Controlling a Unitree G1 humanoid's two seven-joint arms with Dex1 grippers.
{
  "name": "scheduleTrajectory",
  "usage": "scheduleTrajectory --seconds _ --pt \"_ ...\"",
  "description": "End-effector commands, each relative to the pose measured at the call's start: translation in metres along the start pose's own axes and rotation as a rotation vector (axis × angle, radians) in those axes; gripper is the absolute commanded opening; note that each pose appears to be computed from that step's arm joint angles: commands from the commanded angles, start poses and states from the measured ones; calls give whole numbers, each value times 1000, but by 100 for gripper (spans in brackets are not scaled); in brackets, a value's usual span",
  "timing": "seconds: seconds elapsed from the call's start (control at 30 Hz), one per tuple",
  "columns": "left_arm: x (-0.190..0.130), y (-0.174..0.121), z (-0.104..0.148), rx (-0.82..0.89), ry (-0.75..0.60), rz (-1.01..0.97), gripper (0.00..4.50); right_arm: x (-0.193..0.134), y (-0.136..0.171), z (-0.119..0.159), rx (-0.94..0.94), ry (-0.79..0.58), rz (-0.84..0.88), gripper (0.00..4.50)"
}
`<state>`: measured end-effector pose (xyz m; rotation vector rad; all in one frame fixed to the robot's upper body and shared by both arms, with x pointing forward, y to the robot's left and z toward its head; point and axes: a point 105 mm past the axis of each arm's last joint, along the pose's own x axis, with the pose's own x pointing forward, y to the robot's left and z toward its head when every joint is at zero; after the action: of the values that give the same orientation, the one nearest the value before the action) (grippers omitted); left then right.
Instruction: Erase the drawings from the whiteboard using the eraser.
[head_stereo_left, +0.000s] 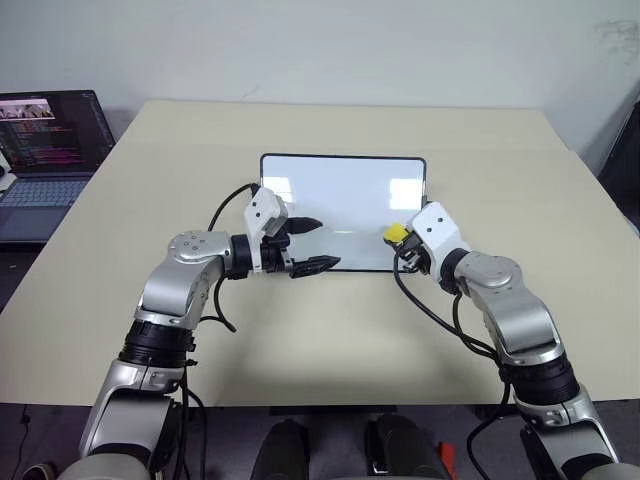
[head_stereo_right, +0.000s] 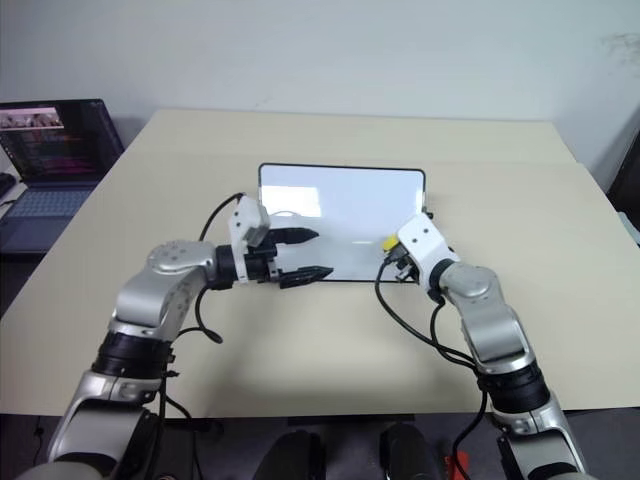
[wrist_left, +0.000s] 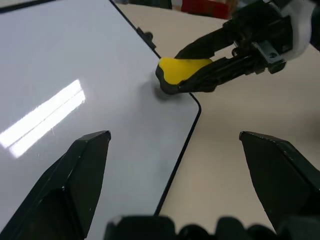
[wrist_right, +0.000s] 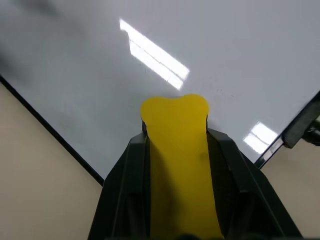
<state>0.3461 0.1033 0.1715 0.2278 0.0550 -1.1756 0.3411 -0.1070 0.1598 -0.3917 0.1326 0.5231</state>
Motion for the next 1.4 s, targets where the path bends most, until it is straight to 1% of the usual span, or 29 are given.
scheduleTrajectory --seconds 0.03,0.07,0.13,0.23,0.3,0.4,0.6,0.8,0.93,1.0,1.03,1.07,1.23,1.27,1.37,1.4 --pt "5 -3 21 72 -47 -49 450 -31 -13 13 72 -82 -124 119" --pt "8 -5 23 79 -51 -64 450 -38 -16 9 96 -82 -160 119" --pt "13 -10 25 92 -59 -105 450 -52 -23 -8 165 -50 -243 119" --pt "23 -23 25 106 -58 -187 450 -64 -27 -32 228 7 -322 119" --pt "31 -31 22 124 -45 -235 450 -66 -28 -45 246 46 -355 119" --pt "43 -43 19 154 -32 -305 450 -60 -32 -63 273 104 -382 119" --pt "57 -53 15 209 -18 -369 450 -44 -35 -74 317 144 -388 119" --pt "63 -52 15 200 -21 -365 450 -40 -42 -81 333 152 -410 119" --pt "64 -51 11 202 -7 -366 450 -39 -47 -84 339 155 -426 119" --pt "65 -51 10 203 -7 -364 450 -39 -51 -84 346 143 -444 192" --pt "65 -50 9 202 -6 -361 450 -38 -53 -83 351 134 -444 214" --pt "65 -50 8 202 -5 -359 450 -38 -54 -82 354 129 -443 247" --pt "51 -44 -7 179 34 -311 450 -38 -52 -84 374 117 -427 427" --pt "49 -42 -8 177 36 -297 450 -38 -52 -83 381 108 -427 447" --pt "46 -38 -7 168 22 -256 450 -38 -55 -79 373 82 -434 447" --pt "43 -34 -3 165 0 -222 450 -38 -57 -71 355 46 -437 447"
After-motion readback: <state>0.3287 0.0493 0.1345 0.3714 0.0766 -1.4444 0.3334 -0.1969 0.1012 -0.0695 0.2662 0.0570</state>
